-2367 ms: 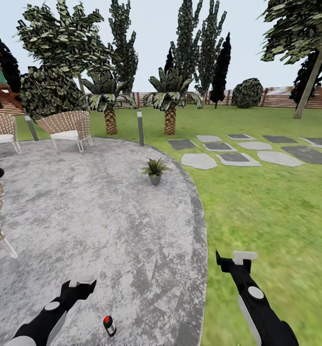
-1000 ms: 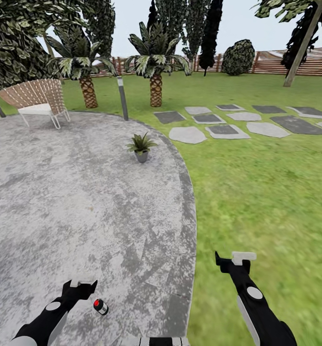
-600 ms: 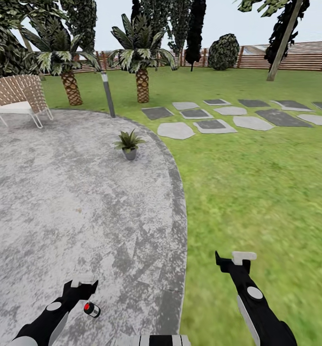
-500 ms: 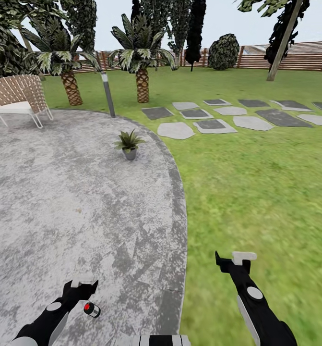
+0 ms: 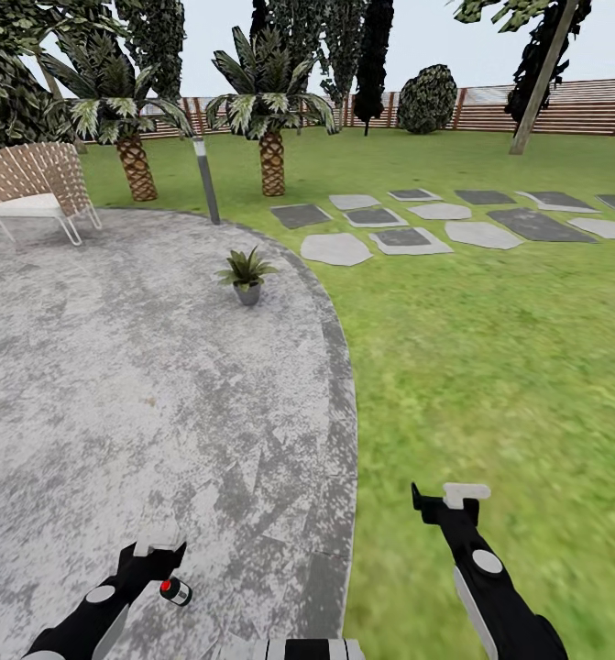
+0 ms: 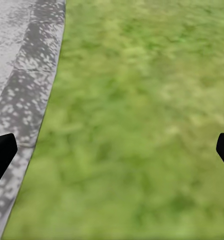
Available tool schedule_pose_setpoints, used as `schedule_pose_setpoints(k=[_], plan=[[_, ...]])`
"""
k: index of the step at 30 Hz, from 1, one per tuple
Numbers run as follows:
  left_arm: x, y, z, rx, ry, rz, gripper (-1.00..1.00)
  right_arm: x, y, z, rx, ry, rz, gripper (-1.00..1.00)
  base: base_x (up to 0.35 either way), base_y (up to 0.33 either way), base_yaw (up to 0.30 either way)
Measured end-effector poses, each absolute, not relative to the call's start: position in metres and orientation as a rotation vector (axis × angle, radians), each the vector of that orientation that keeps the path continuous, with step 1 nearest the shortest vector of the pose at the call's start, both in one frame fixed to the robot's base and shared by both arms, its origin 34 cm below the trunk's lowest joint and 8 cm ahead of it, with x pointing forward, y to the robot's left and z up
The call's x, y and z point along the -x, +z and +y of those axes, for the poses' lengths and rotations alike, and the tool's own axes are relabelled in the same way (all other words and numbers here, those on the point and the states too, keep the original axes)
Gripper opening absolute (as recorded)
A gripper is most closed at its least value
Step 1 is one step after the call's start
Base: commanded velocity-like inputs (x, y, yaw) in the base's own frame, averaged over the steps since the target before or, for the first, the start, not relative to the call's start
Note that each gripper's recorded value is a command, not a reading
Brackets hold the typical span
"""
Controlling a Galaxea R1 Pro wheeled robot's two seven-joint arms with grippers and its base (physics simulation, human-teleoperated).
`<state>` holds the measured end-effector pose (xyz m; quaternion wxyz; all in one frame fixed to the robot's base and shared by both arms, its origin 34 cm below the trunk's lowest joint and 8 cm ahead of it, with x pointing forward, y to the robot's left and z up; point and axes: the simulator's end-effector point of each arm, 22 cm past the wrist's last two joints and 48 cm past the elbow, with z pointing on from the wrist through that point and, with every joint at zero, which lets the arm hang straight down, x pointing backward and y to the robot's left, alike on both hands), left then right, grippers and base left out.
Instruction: Pick up the pesticide atomizer in the garden and spray insectifuge to fully cover both potted plants in the garden.
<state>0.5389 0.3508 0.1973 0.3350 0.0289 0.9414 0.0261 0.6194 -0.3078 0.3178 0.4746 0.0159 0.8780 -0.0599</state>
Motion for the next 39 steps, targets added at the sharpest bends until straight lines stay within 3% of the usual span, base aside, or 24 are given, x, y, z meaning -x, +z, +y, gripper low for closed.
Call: schedule_pose_setpoints(k=[29, 39], plan=[[-0.538, 0.198, 0.352, -0.084, 0.06, 2.453, 1.0, -0.619, 0.317, -0.311, -0.041, -0.154, 2.147, 1.0, -0.032, 0.03, 0.0], [-0.483, 0.184, 0.343, -0.127, 0.052, 2.418, 1.0, -0.616, 0.313, -0.31, -0.041, -0.152, 2.154, 1.0, 0.0, 0.0, 0.0]])
